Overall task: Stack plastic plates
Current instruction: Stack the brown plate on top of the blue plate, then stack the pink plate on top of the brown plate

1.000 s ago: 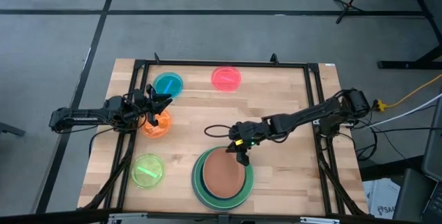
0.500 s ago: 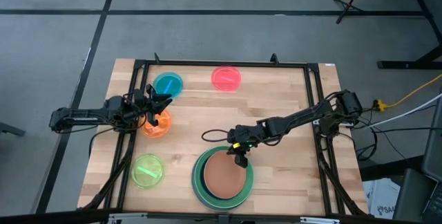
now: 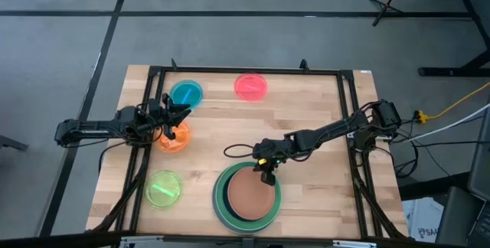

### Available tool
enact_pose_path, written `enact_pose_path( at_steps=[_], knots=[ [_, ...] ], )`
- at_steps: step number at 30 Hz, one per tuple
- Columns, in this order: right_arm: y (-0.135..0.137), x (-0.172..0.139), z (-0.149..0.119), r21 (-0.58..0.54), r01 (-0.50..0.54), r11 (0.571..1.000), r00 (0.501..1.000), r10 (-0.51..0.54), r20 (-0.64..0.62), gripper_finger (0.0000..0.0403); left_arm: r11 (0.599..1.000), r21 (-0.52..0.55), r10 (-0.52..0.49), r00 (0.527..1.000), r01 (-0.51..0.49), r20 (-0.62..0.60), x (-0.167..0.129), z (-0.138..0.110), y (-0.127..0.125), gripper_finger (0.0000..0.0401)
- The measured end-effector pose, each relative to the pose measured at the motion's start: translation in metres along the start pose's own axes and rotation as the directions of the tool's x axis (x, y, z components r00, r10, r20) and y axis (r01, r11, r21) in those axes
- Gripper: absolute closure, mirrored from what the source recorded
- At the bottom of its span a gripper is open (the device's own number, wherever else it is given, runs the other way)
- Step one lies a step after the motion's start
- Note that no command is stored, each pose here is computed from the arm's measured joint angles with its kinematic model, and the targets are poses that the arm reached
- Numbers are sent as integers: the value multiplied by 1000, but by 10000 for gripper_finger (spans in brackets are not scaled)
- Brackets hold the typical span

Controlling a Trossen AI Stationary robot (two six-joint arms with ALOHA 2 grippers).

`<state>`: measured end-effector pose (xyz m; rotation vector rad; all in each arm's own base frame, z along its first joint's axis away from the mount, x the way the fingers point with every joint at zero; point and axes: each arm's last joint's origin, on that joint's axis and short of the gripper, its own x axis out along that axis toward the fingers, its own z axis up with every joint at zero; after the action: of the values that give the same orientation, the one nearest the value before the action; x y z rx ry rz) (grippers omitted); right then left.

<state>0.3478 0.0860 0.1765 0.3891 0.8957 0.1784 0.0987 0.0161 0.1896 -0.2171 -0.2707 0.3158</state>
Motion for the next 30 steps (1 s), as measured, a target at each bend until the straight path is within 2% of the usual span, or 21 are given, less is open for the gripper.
enact_pose_path(
  at_steps=[4,15,24,27,30],
  knots=[
    [2,0,-1,-6,-7,1000,1000,7,-4,391,1000,0,0,1000,0,0,0,0,0,298],
    [-2,7,-4,-7,36,999,999,-36,-13,314,1000,0,1,1000,-1,0,0,0,0,298],
    [2,-6,2,-102,54,993,998,-51,33,309,1000,-2,0,1000,0,0,0,0,0,298],
    [2,-20,5,-139,101,985,994,-95,50,308,1000,-3,0,1000,0,-1,0,0,0,298],
    [-2,-35,7,-161,203,966,978,-194,69,308,1000,-3,0,1000,0,-1,0,0,0,298]
  ],
)
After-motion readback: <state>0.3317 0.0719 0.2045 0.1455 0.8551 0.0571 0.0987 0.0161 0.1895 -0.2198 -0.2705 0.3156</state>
